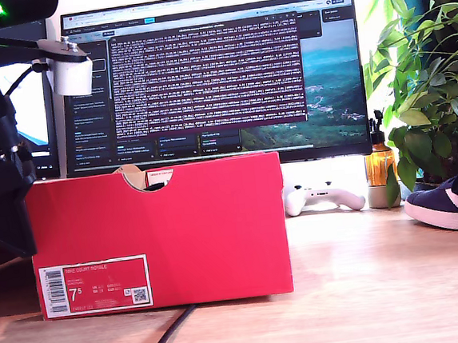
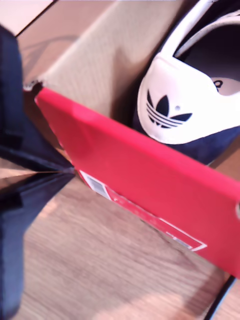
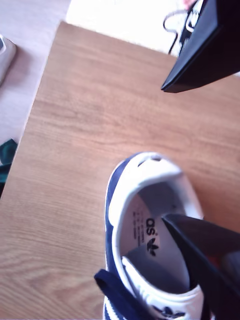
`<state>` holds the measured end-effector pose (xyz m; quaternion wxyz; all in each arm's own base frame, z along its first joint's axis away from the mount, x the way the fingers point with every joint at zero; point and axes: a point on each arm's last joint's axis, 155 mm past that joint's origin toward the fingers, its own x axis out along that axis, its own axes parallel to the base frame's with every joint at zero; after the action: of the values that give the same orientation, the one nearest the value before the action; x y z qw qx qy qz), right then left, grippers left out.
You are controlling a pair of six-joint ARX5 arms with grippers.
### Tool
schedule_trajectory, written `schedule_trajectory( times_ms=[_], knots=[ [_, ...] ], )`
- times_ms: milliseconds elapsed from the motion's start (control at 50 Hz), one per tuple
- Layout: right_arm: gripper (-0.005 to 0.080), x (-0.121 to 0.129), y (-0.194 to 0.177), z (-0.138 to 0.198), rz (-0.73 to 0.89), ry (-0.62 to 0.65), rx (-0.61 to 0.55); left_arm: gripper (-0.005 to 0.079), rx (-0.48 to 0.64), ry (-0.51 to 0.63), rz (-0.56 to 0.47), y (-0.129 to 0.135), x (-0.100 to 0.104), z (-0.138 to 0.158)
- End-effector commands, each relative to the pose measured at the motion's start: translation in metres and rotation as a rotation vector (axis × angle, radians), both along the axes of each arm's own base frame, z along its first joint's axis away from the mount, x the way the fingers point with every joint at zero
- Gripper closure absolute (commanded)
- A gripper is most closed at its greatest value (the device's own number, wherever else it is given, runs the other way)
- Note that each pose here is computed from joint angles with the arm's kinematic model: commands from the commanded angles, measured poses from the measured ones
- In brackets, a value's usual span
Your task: Pack the blue shoes by picking the first shoe and placing it inside the red shoebox, left side, then picking and rotating the second shoe and placing it in the shoebox
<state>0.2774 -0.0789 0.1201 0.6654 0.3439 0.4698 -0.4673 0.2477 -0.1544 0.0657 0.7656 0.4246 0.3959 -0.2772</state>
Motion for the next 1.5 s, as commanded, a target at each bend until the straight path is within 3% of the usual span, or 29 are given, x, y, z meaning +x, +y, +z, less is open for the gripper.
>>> schedule_trajectory(
  times_ms=[0,260,540,700,740,800,900,1180,1480],
  knots=[
    [0.0038,-0.003,-0.001,-0.011,-0.005,0.014,0.009,0.0761,-0.007,0.008,0.003,-0.003,0.001,-0.002],
    [0.0038,0.008,-0.006,-0.036,0.012,0.037,0.027,0.0761,-0.007,0.008,0.003,-0.003,0.001,-0.002],
    [0.0042,0.007,-0.001,-0.073,0.028,0.154,0.067,0.0761,-0.007,0.008,0.003,-0.003,0.001,-0.002],
    [0.0103,0.005,-0.002,-0.076,0.025,0.173,0.059,0.0761,-0.007,0.008,0.003,-0.003,0.001,-0.002],
    [0.0164,0.004,-0.003,-0.076,0.025,0.174,0.057,0.0761,-0.007,0.008,0.003,-0.003,0.001,-0.002],
    [0.0347,0.001,-0.005,-0.076,0.021,0.185,0.054,0.0761,-0.006,0.008,0.003,-0.003,0.0,-0.002],
    [0.0771,-0.007,-0.005,-0.075,-0.009,0.212,0.049,0.0761,-0.007,0.008,0.003,-0.003,0.001,-0.002],
    [0.0765,-0.021,0.002,-0.072,0.047,0.282,0.056,0.0761,-0.007,0.008,0.003,-0.003,0.001,-0.002],
    [0.0765,-0.008,0.029,-0.065,0.474,0.339,0.047,0.0761,-0.007,0.008,0.003,-0.003,0.001,-0.002]
  ],
)
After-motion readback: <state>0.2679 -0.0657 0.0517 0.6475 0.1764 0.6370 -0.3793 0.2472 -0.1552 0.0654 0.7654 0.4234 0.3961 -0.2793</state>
